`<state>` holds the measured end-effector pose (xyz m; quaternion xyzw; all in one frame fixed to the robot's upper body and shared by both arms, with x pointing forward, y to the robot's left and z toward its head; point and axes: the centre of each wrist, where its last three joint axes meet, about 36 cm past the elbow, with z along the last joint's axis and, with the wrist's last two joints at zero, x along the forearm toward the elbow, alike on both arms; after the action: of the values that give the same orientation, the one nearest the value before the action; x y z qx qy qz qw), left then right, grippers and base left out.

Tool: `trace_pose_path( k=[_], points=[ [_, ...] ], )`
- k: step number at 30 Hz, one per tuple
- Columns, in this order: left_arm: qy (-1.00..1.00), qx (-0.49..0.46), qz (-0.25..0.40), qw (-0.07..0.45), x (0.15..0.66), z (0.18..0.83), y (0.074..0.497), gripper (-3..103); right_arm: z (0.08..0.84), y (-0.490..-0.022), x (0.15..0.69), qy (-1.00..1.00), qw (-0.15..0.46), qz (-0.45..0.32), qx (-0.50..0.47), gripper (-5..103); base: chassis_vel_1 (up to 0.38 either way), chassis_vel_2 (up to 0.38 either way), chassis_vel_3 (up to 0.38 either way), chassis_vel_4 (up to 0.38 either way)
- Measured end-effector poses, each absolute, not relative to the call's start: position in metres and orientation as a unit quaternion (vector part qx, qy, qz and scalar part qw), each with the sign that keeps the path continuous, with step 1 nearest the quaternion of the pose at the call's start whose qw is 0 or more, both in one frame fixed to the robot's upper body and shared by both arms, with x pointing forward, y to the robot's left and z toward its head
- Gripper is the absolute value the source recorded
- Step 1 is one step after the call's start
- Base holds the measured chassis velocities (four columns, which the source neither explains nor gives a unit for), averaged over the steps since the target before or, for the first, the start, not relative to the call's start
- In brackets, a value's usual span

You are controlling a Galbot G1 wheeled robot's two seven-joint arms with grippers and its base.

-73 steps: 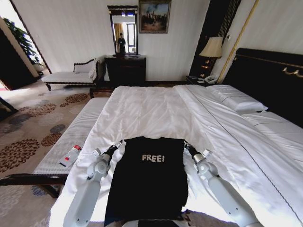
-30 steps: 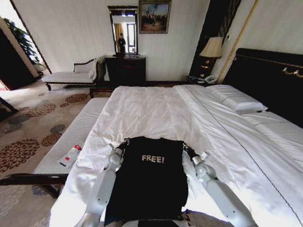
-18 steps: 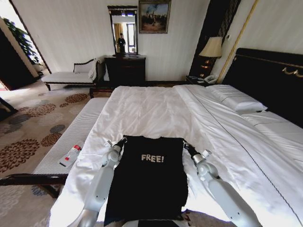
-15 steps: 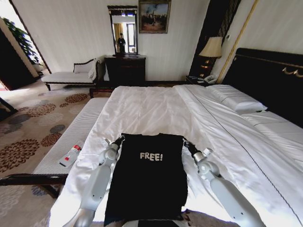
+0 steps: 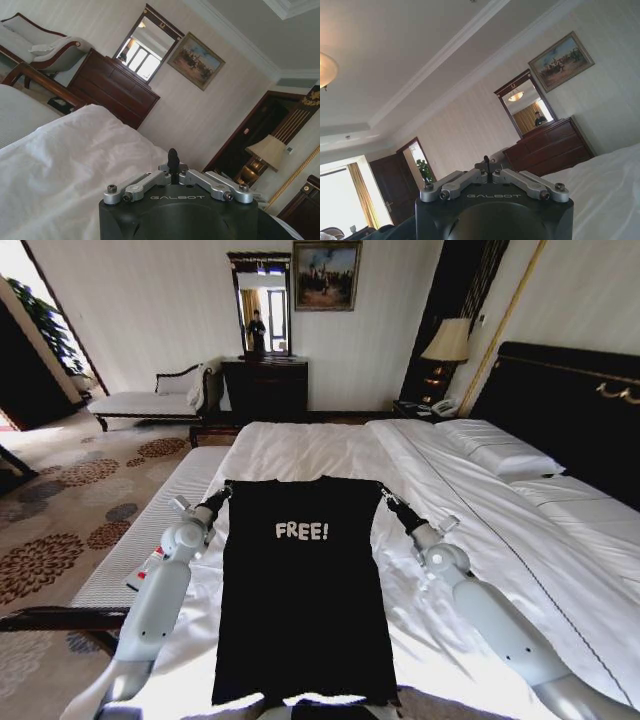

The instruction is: Fold the clothes on the bed.

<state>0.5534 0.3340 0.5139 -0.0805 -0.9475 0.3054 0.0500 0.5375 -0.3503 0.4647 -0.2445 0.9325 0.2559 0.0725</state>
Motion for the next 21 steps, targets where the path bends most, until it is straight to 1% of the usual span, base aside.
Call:
trace_pose_path(
  k=[3,6,10,11,15,16,19,21],
  points=[
    [-0.948,-0.091,0.300,0.048,0.544,0.518,0.333,1,0.480,-0.343,0.539,0.929,0.089,0.255,-0.254,0,0.000,0.000,0.000,0.000],
    [-0.949,-0.093,0.295,0.054,0.533,0.513,0.332,1,0.476,-0.341,0.530,0.929,0.084,0.257,-0.251,0,0.000,0.000,0.000,0.000],
    [-0.949,-0.108,0.284,0.081,0.487,0.489,0.324,1,0.439,-0.337,0.485,0.936,0.046,0.261,-0.231,0,0.000,0.000,0.000,0.000],
    [-0.949,-0.108,0.284,0.081,0.487,0.489,0.324,1,0.439,-0.337,0.485,0.936,0.046,0.261,-0.231,0,0.000,0.000,0.000,0.000],
    [-0.949,-0.120,0.276,0.094,0.440,0.479,0.315,1,0.420,-0.332,0.435,0.943,0.019,0.249,-0.221,0,0.000,0.000,0.000,0.000],
    [-0.949,-0.120,0.276,0.094,0.440,0.479,0.315,1,0.420,-0.332,0.435,0.943,0.019,0.249,-0.221,0,0.000,0.000,0.000,0.000],
    [-0.948,-0.113,0.279,0.105,0.407,0.473,0.317,1,0.407,-0.324,0.402,0.949,-0.003,0.236,-0.209,0,0.000,0.000,0.000,0.000],
    [-0.947,-0.101,0.282,0.120,0.379,0.467,0.320,1,0.403,-0.321,0.379,0.954,-0.019,0.237,-0.184,0,0.000,0.000,0.000,0.000]
  ],
)
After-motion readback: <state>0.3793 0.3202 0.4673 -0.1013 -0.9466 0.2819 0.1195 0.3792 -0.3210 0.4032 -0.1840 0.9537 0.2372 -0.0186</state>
